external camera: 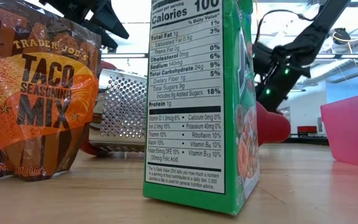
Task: Pick & Place Kitchen Items
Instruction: Put the large black food coloring bottle into the black bin
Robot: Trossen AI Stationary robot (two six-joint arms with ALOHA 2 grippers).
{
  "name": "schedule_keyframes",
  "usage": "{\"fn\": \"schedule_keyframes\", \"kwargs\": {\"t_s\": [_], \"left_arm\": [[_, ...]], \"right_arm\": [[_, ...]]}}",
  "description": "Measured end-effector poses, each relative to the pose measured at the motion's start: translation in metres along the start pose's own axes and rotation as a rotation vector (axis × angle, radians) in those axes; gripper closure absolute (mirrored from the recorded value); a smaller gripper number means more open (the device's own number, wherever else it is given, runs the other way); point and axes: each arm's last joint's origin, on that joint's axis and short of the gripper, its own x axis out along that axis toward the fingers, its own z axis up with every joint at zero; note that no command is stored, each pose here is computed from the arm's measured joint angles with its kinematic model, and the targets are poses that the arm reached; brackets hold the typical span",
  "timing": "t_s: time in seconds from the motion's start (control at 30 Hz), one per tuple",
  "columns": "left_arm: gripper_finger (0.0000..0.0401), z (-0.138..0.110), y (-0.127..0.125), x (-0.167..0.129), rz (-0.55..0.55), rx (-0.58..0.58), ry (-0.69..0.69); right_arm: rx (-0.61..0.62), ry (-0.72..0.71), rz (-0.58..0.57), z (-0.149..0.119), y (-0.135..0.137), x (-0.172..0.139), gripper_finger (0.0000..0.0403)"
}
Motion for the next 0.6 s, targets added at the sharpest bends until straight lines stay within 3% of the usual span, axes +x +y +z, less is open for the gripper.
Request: {"fn": "schedule_keyframes", "kwargs": {"t_s": [0.2,0.6], "left_arm": [[0.0150,0.001,-0.001,0.000,-0.009,0.062,-0.010],[0.0150,0.018,-0.013,-0.002,-0.182,0.118,-0.113]], "right_arm": [[-0.029,-0.127,0.125,0.012,0.023,-0.038,0.0294],[-0.132,-0.423,0.553,0.020,0.073,-0.128,0.0294]]}}
